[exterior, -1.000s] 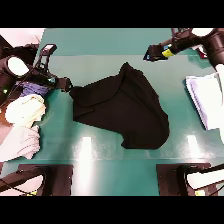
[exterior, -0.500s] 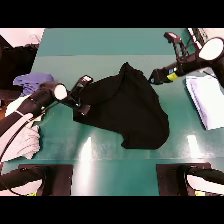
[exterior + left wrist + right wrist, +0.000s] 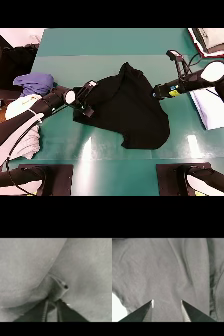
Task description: Fold the shirts.
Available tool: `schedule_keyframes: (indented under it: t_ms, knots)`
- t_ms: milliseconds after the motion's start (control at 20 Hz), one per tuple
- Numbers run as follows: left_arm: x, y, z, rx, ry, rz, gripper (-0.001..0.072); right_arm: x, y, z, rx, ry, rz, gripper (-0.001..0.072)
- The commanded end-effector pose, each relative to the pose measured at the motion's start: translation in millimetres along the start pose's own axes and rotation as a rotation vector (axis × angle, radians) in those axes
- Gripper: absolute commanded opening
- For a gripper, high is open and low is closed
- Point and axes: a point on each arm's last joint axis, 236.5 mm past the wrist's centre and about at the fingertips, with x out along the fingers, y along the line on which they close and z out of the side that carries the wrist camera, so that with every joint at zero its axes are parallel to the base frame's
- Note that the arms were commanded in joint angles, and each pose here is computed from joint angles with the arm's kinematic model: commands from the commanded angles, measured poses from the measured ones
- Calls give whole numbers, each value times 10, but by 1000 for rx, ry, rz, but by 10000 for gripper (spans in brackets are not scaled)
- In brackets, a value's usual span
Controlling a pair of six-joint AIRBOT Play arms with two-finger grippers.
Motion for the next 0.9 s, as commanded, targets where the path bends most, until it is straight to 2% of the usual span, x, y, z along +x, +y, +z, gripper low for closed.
schedule_keyframes:
  t_ms: [0,50,100,350,500,700,750,800,850]
  knots:
    - [2,18,81,-12,-30,8,125,-11,-9,-48,6,-9,-2,408]
    - [2,20,89,-12,-33,9,118,-11,-7,-47,9,-9,-1,408]
    - [-1,30,83,-14,-31,10,25,-11,-6,-50,9,-8,-1,408]
    - [-535,165,319,-8,-65,82,23,-43,-132,-428,70,143,1,408]
    - [-1163,260,411,18,-150,158,23,-20,-400,-969,192,265,-8,408]
    - [-1716,252,276,-27,-204,190,24,-40,-665,-1634,402,296,-34,410]
    - [-1802,266,298,-47,-234,200,24,-48,-696,-1790,445,308,-35,443]
    - [-1837,274,324,-68,-254,202,24,-45,-713,-1954,488,328,-31,568]
    - [-1838,271,343,-86,-264,199,24,-33,-713,-2104,526,354,-25,578]
